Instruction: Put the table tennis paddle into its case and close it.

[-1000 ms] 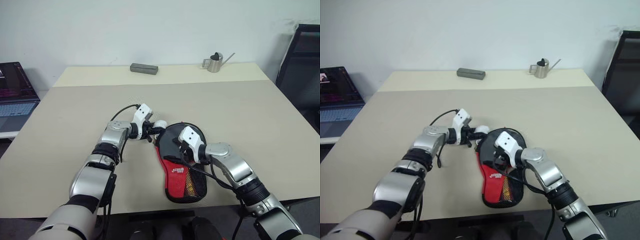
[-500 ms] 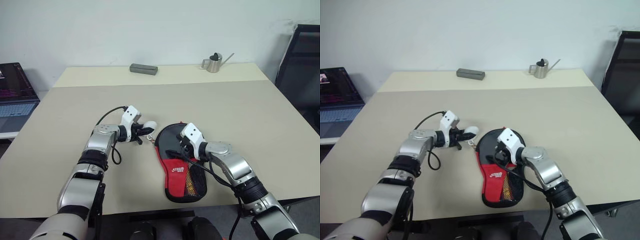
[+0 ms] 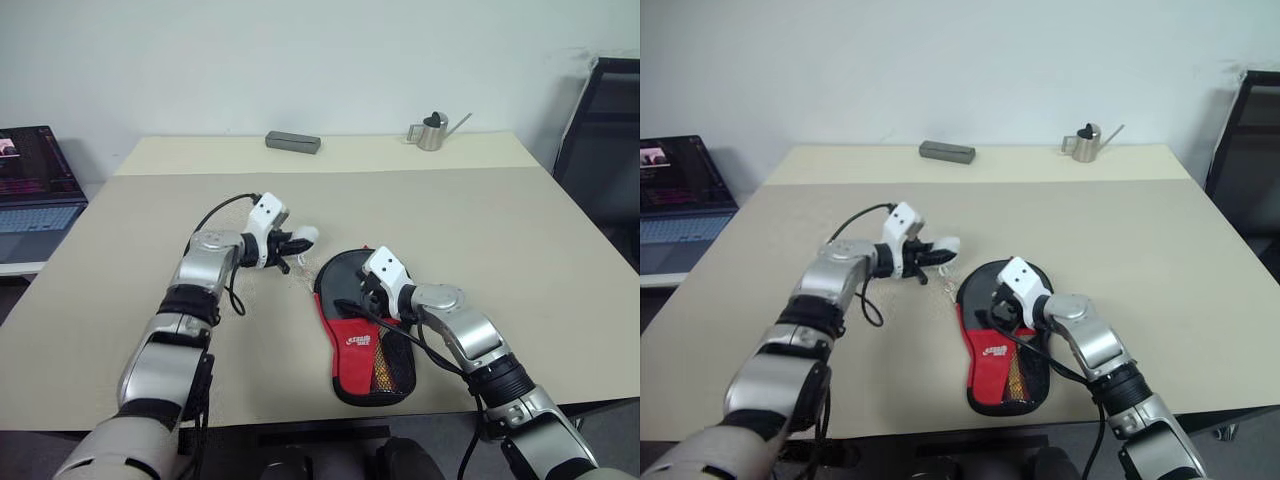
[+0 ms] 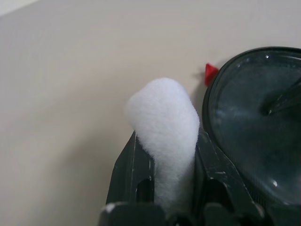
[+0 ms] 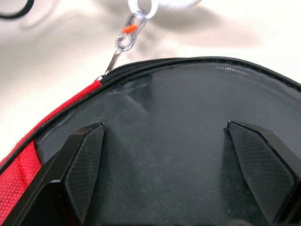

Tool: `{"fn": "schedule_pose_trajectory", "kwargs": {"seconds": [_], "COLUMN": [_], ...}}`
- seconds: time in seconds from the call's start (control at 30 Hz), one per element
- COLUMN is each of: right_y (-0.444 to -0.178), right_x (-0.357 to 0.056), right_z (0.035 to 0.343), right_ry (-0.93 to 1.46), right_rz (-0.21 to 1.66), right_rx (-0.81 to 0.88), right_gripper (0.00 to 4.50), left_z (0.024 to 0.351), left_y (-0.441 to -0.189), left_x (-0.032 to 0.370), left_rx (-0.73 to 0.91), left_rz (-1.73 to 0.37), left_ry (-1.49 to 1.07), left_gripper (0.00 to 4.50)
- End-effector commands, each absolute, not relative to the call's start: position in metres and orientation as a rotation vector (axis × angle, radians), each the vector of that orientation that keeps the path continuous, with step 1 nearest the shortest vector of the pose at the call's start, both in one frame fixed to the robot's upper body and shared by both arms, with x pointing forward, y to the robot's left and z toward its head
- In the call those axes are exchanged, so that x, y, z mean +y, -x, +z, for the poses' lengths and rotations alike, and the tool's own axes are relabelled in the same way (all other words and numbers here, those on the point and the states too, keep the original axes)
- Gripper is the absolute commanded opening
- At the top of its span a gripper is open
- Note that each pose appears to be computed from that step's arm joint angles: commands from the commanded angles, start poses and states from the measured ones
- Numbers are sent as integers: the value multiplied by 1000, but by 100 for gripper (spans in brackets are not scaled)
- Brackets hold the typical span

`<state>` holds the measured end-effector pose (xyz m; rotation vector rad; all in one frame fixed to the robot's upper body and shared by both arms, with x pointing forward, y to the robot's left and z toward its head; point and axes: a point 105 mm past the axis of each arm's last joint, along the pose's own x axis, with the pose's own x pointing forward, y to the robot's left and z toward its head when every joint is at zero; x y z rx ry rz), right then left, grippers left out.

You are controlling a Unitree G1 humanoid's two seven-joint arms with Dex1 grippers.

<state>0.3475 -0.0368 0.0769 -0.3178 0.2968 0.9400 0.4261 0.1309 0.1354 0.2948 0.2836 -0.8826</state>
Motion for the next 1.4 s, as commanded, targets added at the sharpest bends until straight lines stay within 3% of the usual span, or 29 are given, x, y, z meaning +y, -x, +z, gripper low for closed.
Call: {"fn": "schedule_pose_trajectory", "kwargs": {"seconds": [0.03,0.37,0.77,1.4], "right_y": [-334,-329,-319,-286], "right_x": [-48,-38,-31,-47], "right_z": [27,21,12,3], "right_ry": [346,296,277,222], "right_rz": [911,880,908,844], "right_rx": [489,500,535,605], "right_gripper": [450,450,450,450], "left_z": [147,149,175,180], "left_y": [-435,-453,-470,-474], "left_x": [125,123,131,64], "left_rx": [248,245,181,88], "left_rz": [-875,-767,-602,-593], "left_ry": [-371,-445,-504,-615], "left_gripper": [56,56,56,56]}}
